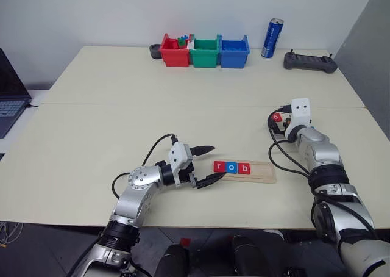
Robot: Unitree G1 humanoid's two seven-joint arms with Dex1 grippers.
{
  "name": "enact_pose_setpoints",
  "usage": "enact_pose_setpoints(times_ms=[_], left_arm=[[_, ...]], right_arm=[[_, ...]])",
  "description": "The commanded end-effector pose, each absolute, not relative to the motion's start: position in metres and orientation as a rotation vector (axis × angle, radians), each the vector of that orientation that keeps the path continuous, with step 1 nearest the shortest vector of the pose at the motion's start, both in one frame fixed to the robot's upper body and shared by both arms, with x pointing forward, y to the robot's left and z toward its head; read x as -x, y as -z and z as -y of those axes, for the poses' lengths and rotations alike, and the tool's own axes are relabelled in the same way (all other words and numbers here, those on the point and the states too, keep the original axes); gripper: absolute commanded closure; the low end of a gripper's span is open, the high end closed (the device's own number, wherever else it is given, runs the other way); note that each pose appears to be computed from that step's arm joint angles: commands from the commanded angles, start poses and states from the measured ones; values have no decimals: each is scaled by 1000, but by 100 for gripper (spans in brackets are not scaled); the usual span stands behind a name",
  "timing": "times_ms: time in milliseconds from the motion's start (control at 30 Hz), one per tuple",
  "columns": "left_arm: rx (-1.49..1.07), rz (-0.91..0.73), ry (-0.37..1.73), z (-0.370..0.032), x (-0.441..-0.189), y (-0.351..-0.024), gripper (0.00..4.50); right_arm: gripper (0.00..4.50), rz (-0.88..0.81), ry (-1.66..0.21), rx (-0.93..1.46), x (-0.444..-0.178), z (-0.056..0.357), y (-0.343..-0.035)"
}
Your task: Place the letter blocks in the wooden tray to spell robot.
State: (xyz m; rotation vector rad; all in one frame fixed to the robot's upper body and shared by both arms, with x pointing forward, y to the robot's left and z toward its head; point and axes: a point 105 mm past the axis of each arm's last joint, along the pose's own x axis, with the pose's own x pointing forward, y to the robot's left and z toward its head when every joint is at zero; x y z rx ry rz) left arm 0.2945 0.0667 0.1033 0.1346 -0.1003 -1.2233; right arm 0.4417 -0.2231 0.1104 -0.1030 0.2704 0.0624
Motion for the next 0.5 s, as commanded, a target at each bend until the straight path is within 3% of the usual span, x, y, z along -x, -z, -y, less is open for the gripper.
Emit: enact_pose_setpoints(times_ms=[33, 500], left_arm=[[-161, 147, 1228, -67, -294, -113, 0], [-178, 144, 1227, -71, -293, -115, 0]], right_arm=[[2, -215, -60, 69, -449, 222, -127], [2, -225, -105, 26, -454, 203, -121]])
